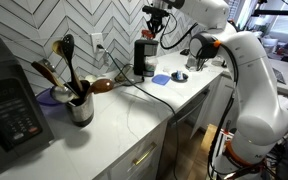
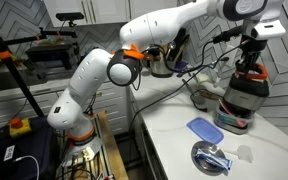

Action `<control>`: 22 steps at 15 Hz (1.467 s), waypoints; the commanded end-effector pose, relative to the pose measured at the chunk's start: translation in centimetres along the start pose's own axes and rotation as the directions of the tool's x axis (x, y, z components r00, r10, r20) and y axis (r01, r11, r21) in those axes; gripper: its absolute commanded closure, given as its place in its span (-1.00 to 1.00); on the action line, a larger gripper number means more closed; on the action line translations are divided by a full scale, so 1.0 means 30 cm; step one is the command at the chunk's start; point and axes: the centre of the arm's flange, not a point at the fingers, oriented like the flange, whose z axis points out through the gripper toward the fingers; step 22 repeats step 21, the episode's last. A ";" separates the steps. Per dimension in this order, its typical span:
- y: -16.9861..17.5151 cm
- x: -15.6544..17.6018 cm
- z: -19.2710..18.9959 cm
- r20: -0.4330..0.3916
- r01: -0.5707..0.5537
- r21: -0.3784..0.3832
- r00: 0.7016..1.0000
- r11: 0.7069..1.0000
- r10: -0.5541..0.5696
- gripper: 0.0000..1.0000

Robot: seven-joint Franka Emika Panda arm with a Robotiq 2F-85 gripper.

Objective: Place the orange cookie cutter on top of the coffee machine

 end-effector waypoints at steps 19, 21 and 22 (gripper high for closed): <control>0.126 0.006 -0.355 -0.082 0.112 0.224 0.992 0.968 -0.096 -1.00; 0.071 0.001 -0.335 -0.102 0.073 0.191 0.993 0.979 -0.054 -1.00; 0.071 0.001 -0.335 -0.102 0.073 0.191 0.993 0.979 -0.054 -1.00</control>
